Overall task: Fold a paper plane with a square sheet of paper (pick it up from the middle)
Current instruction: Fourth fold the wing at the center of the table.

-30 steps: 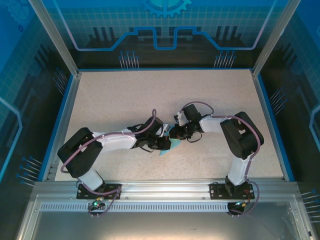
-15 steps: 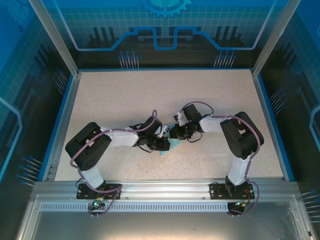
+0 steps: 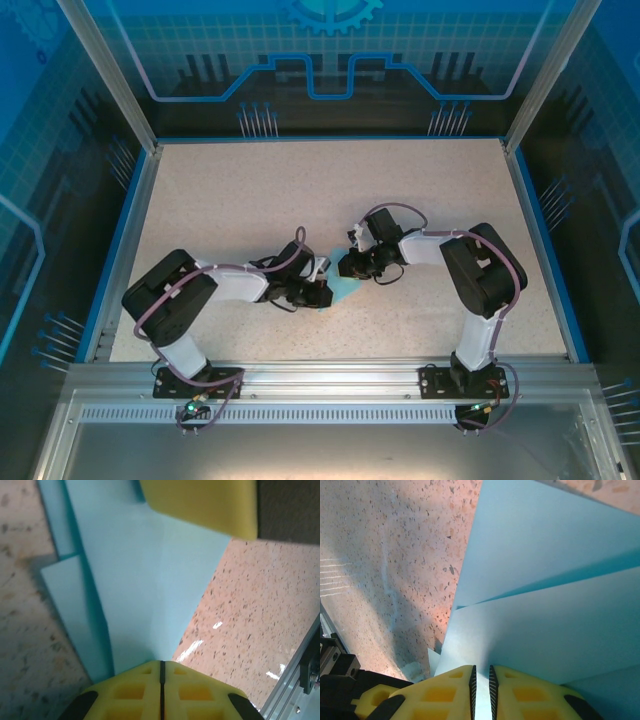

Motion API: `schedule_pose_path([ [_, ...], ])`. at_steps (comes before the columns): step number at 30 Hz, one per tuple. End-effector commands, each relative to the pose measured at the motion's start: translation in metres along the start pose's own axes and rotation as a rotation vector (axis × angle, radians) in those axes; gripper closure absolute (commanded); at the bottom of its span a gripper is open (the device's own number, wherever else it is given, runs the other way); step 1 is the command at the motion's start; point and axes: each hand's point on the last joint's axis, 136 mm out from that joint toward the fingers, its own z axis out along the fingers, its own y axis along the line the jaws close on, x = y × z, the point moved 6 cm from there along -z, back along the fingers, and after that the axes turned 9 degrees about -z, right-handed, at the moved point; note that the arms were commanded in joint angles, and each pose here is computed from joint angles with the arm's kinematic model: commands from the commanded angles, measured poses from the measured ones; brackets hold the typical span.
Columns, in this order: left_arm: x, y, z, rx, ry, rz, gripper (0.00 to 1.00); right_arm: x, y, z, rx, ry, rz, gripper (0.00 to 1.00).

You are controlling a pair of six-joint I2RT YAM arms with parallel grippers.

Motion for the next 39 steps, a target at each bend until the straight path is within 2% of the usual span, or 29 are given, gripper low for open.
schedule_pose_path([
  [1,0.029,0.03,-0.005,-0.107,0.09,-0.093,0.89,0.007,-0.027,0.008,0.104,0.029,0.05,0.81],
  [5,0.036,0.03,-0.009,-0.103,0.114,-0.095,0.88,0.008,-0.028,0.01,0.103,0.032,0.053,0.81],
  [9,0.045,0.037,-0.016,-0.176,0.173,-0.093,0.88,0.007,-0.028,0.01,0.099,0.033,0.053,0.81],
  [13,0.052,0.037,-0.026,-0.191,0.189,-0.077,0.88,0.008,-0.027,0.009,0.096,0.036,0.052,0.81],
  [16,0.049,0.03,-0.036,-0.193,0.157,-0.059,0.86,0.007,-0.025,0.008,0.092,0.034,0.05,0.81],
  [23,0.015,-0.016,-0.049,-0.067,0.026,-0.002,0.83,0.004,-0.021,0.005,0.089,0.025,0.044,0.81],
  [29,-0.013,-0.042,-0.037,0.023,0.002,0.022,0.83,0.002,-0.02,0.005,0.086,0.02,0.043,0.81],
  [35,-0.025,-0.036,-0.012,0.005,0.024,0.014,0.84,-0.001,-0.018,0.005,0.074,0.018,0.042,0.8],
  [39,-0.026,-0.018,0.003,-0.06,0.032,-0.009,0.86,-0.004,-0.013,0.002,0.059,0.011,0.035,0.8],
])
